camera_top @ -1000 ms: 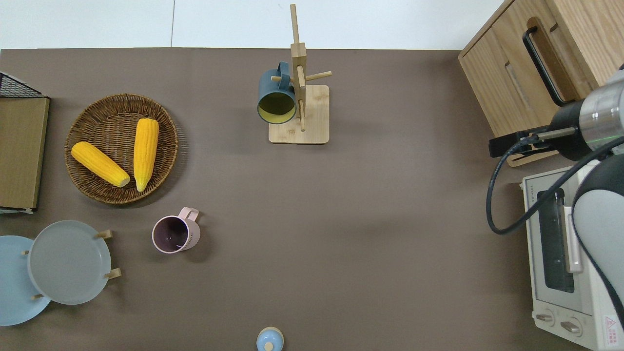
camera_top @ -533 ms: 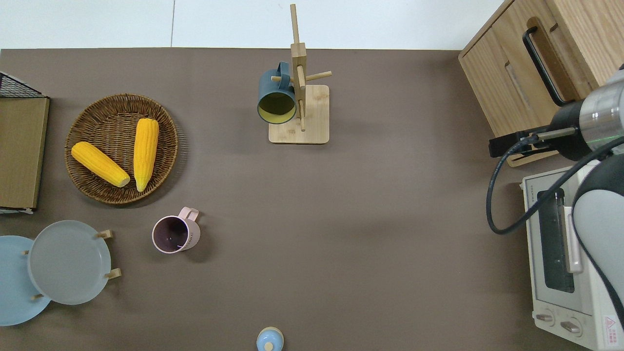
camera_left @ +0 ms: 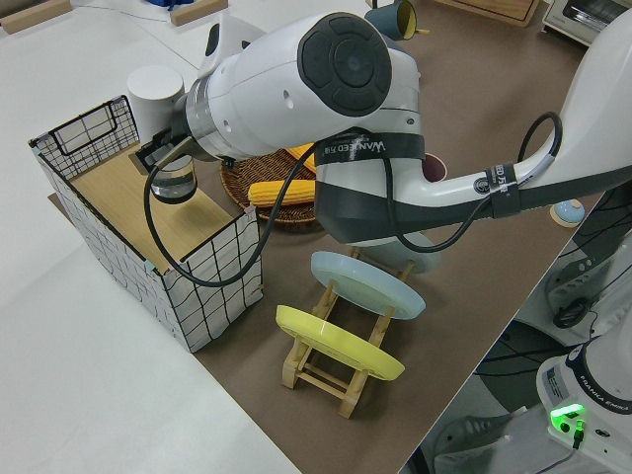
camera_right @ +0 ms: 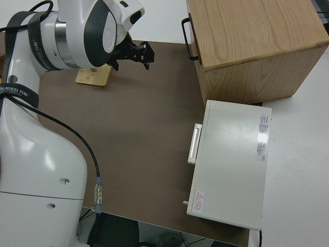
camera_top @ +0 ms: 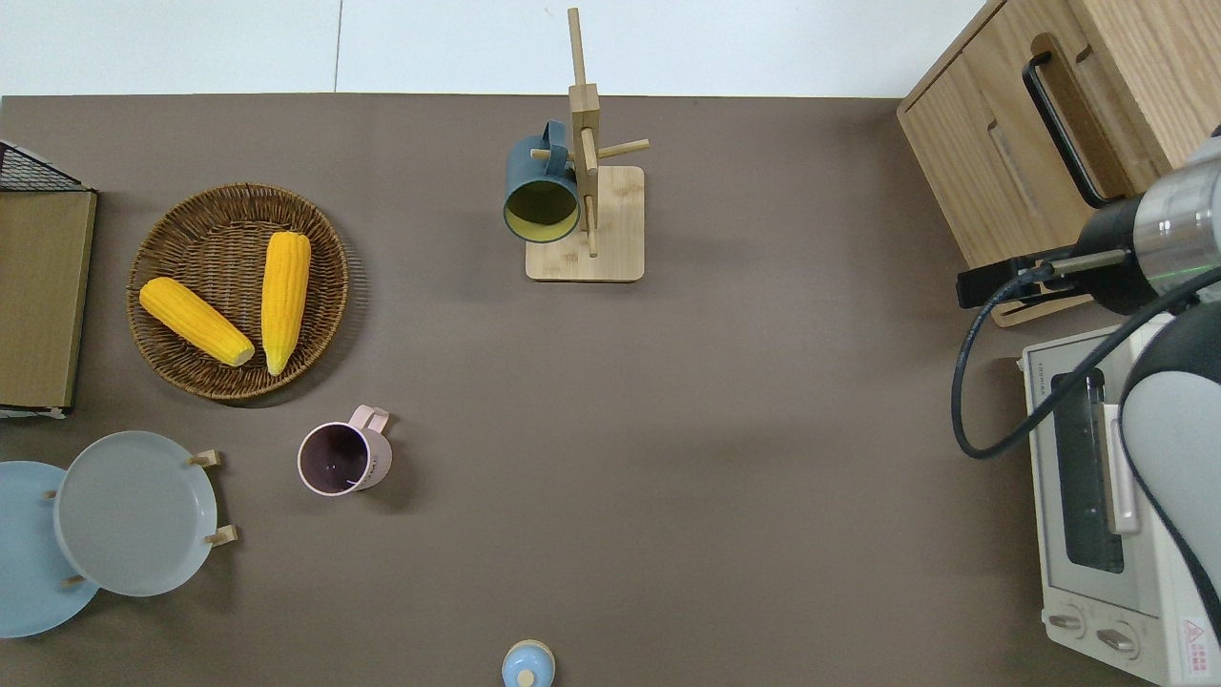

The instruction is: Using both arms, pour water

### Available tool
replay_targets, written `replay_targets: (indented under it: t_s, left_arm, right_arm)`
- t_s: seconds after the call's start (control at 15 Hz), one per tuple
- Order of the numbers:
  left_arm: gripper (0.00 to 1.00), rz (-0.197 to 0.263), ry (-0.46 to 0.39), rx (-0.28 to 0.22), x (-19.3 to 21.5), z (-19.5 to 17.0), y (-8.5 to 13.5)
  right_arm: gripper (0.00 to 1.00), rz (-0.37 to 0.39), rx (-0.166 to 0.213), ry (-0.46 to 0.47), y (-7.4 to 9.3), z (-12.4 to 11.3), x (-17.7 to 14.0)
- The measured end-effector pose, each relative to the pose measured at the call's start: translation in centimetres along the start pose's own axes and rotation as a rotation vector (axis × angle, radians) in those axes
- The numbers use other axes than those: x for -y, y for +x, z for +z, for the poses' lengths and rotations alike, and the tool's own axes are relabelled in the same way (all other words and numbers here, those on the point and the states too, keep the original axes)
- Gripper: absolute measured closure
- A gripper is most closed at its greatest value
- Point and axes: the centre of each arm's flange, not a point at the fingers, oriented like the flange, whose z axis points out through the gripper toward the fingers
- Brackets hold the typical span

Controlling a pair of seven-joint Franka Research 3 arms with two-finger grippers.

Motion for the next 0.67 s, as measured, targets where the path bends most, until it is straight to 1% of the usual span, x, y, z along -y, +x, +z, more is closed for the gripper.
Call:
replay_targets:
  t_s: [0.13,0.67]
  left_arm:
    - [0.37,0.003,-0.012,-0.002,0.3,0.8,-0.6]
    - [0.37,-0.022,-0.013,0.019,1.8,2.5,-2.0]
  right_arm:
    - [0.00,0.000,0.000,0.000,0.0,0.0,0.0]
    - [0.00,0.000,0.000,0.000,0.0,0.0,0.0]
